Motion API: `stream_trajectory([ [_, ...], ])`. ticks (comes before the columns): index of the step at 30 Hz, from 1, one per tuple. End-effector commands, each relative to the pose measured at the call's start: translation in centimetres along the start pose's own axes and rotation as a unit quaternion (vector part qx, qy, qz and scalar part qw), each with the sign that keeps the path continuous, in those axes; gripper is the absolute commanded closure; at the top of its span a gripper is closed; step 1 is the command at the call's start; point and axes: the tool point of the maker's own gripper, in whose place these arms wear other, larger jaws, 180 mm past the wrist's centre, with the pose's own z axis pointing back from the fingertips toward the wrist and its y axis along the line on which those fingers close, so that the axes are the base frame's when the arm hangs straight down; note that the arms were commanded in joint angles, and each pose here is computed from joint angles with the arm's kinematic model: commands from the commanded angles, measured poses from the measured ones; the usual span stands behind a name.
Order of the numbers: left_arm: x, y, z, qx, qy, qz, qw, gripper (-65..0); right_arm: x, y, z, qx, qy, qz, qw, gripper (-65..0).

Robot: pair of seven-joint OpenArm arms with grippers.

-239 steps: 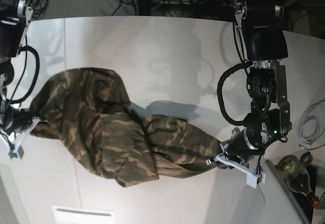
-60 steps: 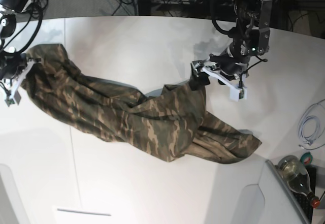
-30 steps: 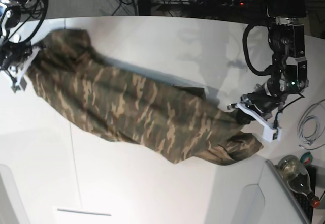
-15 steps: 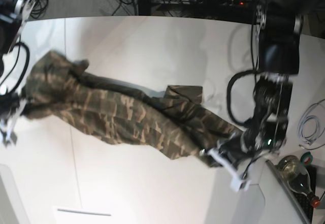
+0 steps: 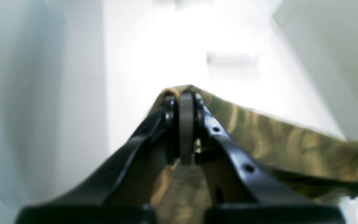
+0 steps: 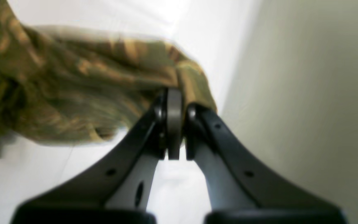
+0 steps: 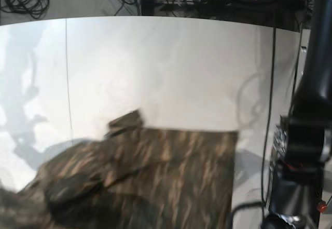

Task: Layout the t-shirt on the table in an organized manner, then fold the t-shirt properly
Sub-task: 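Lift and fling the shirt with both grippers to spread it flat, then hold the spread shirt's edges with both grippers and adjust its position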

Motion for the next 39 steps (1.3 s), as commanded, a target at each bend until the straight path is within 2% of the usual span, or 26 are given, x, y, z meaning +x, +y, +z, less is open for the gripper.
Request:
stream_trajectory([
  [1,7.3,-1.3,1.5,-0.017,-0.084,-0.003,0.996,0.0,4.8,-3.2,3.5,-0.043,-0.065,0.009,0.9969,-0.6],
  [3,11.4,-1.6,3.6,-0.030,-0.125,0.017,0.991,0.0,8.1,-5.5,7.5,-0.087,-0.103,0.030,0.9904,-0.6],
  [6,14.0,-1.0,7.4,-0.045,-0.139,0.049,0.988,0.0,10.5,-6.8,13.3,-0.160,-0.124,0.080,0.9761,-0.6],
  [9,11.3,-0.4,9.9,-0.045,-0.124,0.048,0.990,0.0,7.6,-6.0,14.8,-0.199,-0.072,0.114,0.9706,-0.6],
  [11,7.0,0.5,10.4,-0.033,-0.088,0.043,0.995,0.0,3.6,-4.6,14.0,-0.198,-0.031,0.111,0.9733,-0.6],
  [14,-2.3,2.4,10.2,-0.010,-0.019,0.051,0.998,0.0,-3.6,-0.4,10.1,-0.146,0.026,0.096,0.9843,-0.6],
  [18,-15.4,4.2,11.0,0.018,0.063,0.086,0.994,0.0,-14.3,7.2,4.8,-0.037,0.087,0.033,0.9949,-0.6],
  [21,-23.6,4.3,11.8,0.029,0.122,0.107,0.986,0.0,-20.6,12.2,1.8,0.036,0.122,-0.023,0.9916,-0.6],
  [24,-30.1,4.3,13.2,0.036,0.168,0.094,0.981,0.0,-26.0,16.2,-0.1,0.092,0.160,-0.072,0.9801,-0.6],
  [27,-34.4,4.6,14.9,0.045,0.188,0.090,0.977,0.0,-29.4,18.2,-1.0,0.121,0.190,-0.107,0.9684,-0.6],
  [30,-37.0,5.4,16.0,0.056,0.204,0.088,0.973,0.0,-31.7,19.3,-1.5,0.137,0.207,-0.134,0.9594,-0.6],
  [35,-39.2,7.4,17.2,0.080,0.225,0.092,0.967,0.0,-34.3,20.6,-1.8,0.153,0.229,-0.168,0.9463,-0.8],
  [39,-39.5,8.0,17.6,0.085,0.231,0.089,0.965,0.0,-35.5,21.5,-1.4,0.159,0.243,-0.172,0.9412,-1.5],
])
